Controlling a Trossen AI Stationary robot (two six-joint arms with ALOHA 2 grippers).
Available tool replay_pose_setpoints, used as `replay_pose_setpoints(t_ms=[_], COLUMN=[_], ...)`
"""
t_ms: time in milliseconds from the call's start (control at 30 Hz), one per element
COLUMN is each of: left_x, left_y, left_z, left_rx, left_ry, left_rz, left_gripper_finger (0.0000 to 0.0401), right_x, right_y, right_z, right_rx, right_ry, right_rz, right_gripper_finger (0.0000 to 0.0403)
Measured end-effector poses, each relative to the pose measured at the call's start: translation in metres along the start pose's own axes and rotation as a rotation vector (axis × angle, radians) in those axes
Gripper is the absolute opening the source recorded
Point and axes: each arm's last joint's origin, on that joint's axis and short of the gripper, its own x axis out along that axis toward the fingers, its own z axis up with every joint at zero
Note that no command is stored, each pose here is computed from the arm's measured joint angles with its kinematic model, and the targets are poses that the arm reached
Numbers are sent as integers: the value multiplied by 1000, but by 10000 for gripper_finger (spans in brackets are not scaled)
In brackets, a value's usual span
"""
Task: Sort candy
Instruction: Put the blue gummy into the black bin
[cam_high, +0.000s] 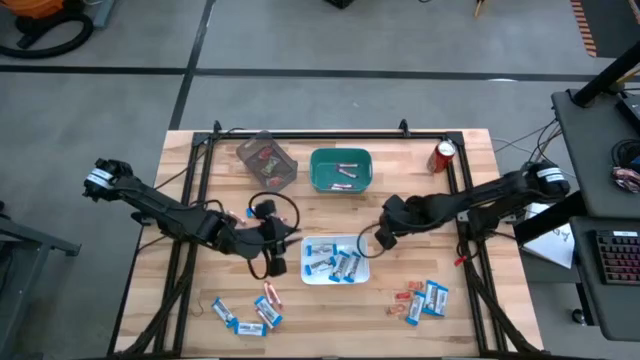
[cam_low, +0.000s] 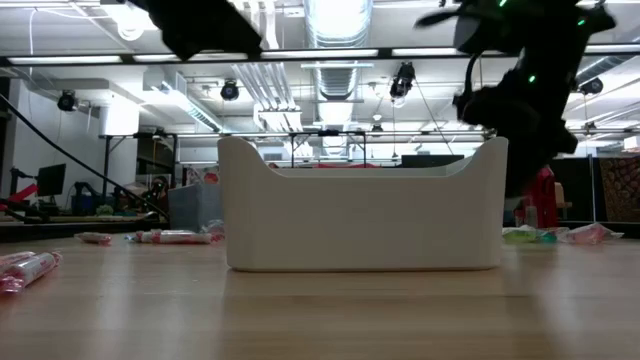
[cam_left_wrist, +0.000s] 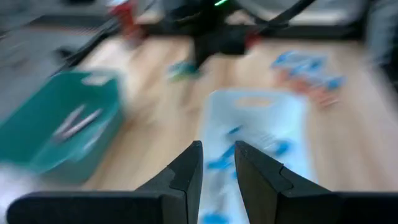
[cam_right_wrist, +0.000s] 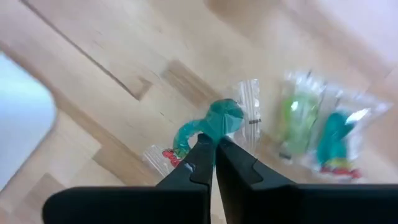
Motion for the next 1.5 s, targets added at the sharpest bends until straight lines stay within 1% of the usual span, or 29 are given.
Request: replay_pose_setpoints(t_ms=[100,167,300,367,500,633,700,767,867,967,1067,1200,1300,1400,1500], left_x=[3,4,8,10,14,16,16,16,16,16,16,20,30,39,41], left_y=[-2,-1,7,13,23,28,29,29,29,29,28,26,23,21,21], left_z=[0,0,1,2,5,7,7,8,8,8,8,6,3,0,1], left_rx=[-5,-22,-78,-108,-147,-153,-155,-155,-131,-104,-85,-82,-89,-109,-146], left_ry=[-115,-185,-281,-319,-348,-360,-363,-365,-366,-366,-369,-373,-375,-381,-385], left_rz=[-114,-136,-115,-102,-70,-69,-73,-72,-68,-73,-92,-99,-103,-71,-42], left_gripper_finger=[78,78,78,78,83,109,127,145,169,184,188,189,189,189,187], right_x=[-20,-32,-52,-60,-69,-67,-63,-59,-54,-50,-49,-49,-49,-48,-47], right_y=[2,7,29,43,69,88,95,102,110,119,128,139,148,157,164], right_z=[-4,-5,-6,-4,3,8,8,9,11,14,19,25,29,32,34], right_rx=[-64,-112,-244,-324,-456,-573,-625,-651,-688,-719,-745,-757,-803,-835,-869], right_ry=[-174,-319,-622,-751,-942,-1072,-1110,-1133,-1134,-1131,-1137,-1141,-1136,-1124,-1099], right_rz=[6,18,62,82,130,143,129,112,80,53,21,-100,-137,-164,-185], right_gripper_finger=[8,8,8,8,8,9,9,9,9,9,9,9,9,9,9])
